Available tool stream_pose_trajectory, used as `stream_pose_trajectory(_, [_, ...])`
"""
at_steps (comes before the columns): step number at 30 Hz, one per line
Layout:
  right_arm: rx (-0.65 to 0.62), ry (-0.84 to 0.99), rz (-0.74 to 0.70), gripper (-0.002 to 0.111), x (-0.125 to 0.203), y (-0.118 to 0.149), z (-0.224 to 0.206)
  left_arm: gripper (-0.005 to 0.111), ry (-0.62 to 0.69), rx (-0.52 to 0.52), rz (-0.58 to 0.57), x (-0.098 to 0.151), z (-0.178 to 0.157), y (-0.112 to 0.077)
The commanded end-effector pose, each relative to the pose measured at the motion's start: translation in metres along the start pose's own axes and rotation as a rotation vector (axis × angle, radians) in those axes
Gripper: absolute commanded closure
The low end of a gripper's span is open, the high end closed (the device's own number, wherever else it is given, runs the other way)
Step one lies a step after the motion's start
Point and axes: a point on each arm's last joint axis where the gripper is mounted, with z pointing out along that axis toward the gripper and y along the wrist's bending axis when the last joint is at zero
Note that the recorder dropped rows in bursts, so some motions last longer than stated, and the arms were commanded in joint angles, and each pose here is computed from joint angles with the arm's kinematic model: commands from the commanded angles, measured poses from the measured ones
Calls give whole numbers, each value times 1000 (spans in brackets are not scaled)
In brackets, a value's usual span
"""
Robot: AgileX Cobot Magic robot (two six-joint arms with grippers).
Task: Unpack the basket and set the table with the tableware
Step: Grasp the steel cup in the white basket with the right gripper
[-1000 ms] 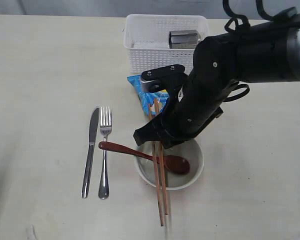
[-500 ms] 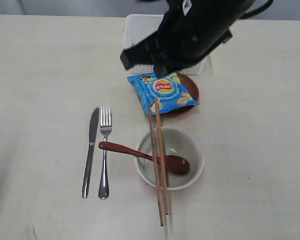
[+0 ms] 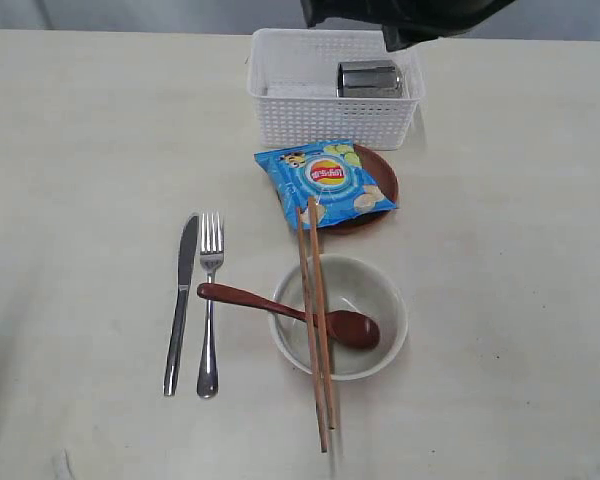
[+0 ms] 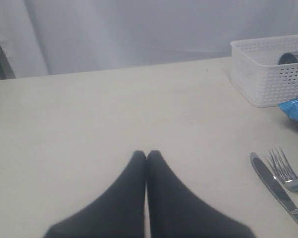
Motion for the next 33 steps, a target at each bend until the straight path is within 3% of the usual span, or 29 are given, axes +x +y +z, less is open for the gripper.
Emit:
stream_pose_trajectory(1, [18,13,12,109,0,-1,0,107,-1,-2,8,1,0,0])
stream_pose_trajectory(6, [-29,-55,22,109,-8,5,10,107,-1,-2,8,1,0,0])
stream_pose_trajectory(8, [-32,-80,25,103,-15,3,15,107,-1,-2,8,1,0,0])
stream_pose_trajectory(11, [10,-71,31,76,-33,-9,28,107,-1,-2,8,1,0,0])
stream_pose_trajectory(13, [54,-38,44,48,-47,-18,40,107,-1,-2,8,1,0,0])
stream_pose_trajectory(15, [104,24,75,34,-57,-25,57,107,-1,-2,8,1,0,0])
stream_pose_trajectory(21, [268,115,7,43,-83,-36,111,107,-1,-2,8,1,0,0])
stream_pose_trajectory(33, [314,110,-22,42,-103,-19,215,107,-1,-2,8,1,0,0])
